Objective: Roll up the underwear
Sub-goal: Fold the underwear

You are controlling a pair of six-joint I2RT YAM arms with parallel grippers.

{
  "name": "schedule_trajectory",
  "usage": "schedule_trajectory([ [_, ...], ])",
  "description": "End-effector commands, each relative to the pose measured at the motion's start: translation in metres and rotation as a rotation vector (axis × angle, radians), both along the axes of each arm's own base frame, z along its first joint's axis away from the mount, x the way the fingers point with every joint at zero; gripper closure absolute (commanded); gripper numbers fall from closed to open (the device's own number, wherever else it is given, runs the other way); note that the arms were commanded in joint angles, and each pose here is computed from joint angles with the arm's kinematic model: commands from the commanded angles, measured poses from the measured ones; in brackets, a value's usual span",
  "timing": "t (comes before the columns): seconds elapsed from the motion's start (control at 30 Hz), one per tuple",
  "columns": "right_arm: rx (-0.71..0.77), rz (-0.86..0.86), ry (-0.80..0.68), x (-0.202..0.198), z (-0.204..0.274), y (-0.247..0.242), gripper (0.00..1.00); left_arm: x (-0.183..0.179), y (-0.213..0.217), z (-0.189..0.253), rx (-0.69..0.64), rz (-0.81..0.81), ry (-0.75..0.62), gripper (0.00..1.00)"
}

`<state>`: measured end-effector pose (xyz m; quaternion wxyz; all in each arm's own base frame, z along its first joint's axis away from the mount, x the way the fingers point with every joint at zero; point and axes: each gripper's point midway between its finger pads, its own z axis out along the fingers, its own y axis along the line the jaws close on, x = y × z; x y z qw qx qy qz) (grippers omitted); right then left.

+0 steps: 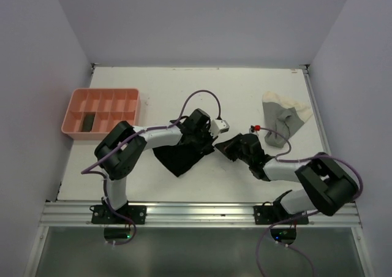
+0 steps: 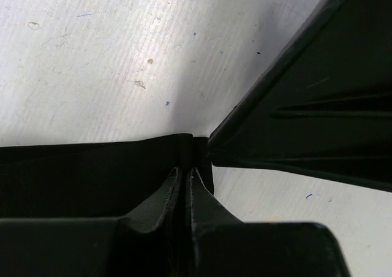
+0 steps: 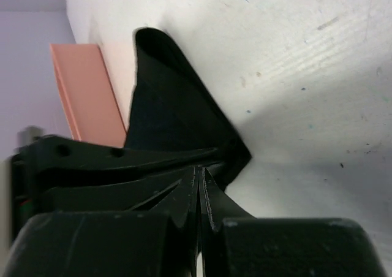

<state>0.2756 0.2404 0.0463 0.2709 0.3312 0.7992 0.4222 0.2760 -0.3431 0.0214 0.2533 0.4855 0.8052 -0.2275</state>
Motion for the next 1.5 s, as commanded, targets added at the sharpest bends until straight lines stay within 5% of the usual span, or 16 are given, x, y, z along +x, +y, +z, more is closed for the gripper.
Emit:
schedule_trajectory([
  [0.0, -0.156, -0.073, -0.060, 0.009, 0.022, -0.025, 1.00, -0.010, 0.000, -0.011, -0.006, -0.009, 0.066, 0.93],
  [0.33, -0.163, -0.084, -0.046, 0.017, 0.032, -0.022, 1.00, -0.009, 0.001, 0.030, -0.068, -0.016, 0.023, 0.62],
  [0.77, -0.108, 0.034, -0.103, 0.041, 0.053, 0.019, 1.00, -0.026, 0.055, 0.093, -0.054, -0.059, -0.116, 0.49],
  [1.07, -0.144, 0.162, 0.014, 0.040, -0.002, 0.045, 1.00, -0.070, 0.124, 0.053, 0.115, -0.069, 0.009, 0.52],
  [1.47, -0.213, 0.190, 0.142, 0.011, -0.068, 0.033, 1.00, -0.077, 0.136, 0.018, 0.229, -0.054, 0.055, 0.61],
])
